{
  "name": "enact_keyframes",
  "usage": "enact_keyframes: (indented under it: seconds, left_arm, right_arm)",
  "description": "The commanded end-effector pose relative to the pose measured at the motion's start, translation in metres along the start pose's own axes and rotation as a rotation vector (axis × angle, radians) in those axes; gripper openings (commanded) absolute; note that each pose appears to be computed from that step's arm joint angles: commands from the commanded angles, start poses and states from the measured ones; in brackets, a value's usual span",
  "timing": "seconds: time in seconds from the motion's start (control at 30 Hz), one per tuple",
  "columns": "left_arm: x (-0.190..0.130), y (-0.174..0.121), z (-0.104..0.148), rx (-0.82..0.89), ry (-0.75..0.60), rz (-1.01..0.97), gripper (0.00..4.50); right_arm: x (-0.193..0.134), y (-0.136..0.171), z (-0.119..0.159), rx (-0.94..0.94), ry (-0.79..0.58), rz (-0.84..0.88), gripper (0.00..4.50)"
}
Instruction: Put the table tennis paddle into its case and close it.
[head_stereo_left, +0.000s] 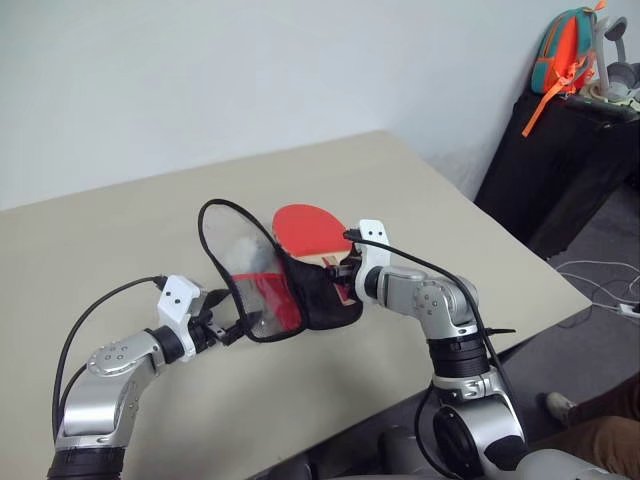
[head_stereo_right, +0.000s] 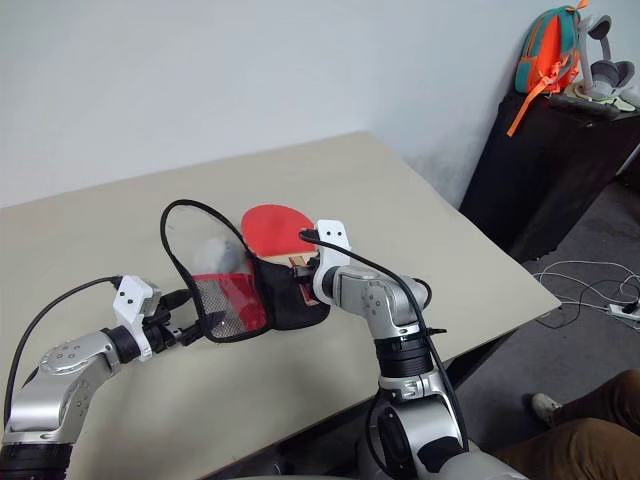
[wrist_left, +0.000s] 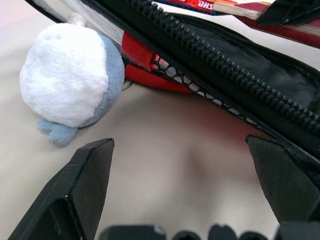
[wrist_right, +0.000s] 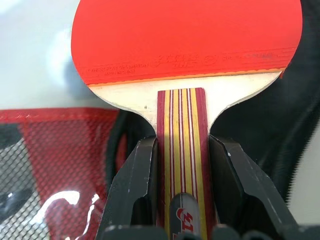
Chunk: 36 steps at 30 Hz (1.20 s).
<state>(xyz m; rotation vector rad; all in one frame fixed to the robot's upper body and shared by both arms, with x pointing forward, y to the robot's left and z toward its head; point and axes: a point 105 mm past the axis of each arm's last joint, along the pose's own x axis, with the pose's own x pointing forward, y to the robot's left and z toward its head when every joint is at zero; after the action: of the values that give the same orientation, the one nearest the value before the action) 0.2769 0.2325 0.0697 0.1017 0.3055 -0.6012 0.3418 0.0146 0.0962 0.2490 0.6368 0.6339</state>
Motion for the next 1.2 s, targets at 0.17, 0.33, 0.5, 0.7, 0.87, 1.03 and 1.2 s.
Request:
enact_keyframes:
  seconds: [0.17, 0.33, 0.5, 0.7, 0.87, 1.03, 1.2]
  left_arm:
    - [0.001, -0.001, 0.006, 0.026, -0.020, -0.003, 4.50]
    - [0.001, -0.002, 0.005, 0.025, -0.017, -0.002, 4.50]
    - [0.003, -0.002, 0.005, 0.022, -0.016, -0.002, 4.50]
    - [0.005, -0.004, 0.004, 0.020, -0.012, -0.006, 4.50]
    - [0.007, -0.005, 0.005, 0.022, -0.017, -0.011, 4.50]
    - [0.007, -0.004, 0.005, 0.022, -0.016, -0.008, 4.50]
    - [0.007, -0.004, 0.005, 0.021, -0.014, -0.007, 4.50]
  right_arm:
    - [0.014, 0.023, 0.005, 0.026, -0.013, 0.025, 1.15]
    - [0.016, 0.016, 0.003, 0.066, -0.009, -0.007, 1.15]
    - [0.013, 0.009, 0.003, 0.091, -0.015, -0.038, 1.15]
    - [0.012, 0.007, -0.001, 0.091, -0.006, -0.055, 1.15]
    - [0.015, 0.005, -0.007, 0.084, 0.025, -0.075, 1.15]
    - [0.015, 0.009, -0.002, 0.085, 0.005, -0.062, 2.46]
    - [0.014, 0.016, 0.003, 0.086, -0.002, -0.028, 4.26]
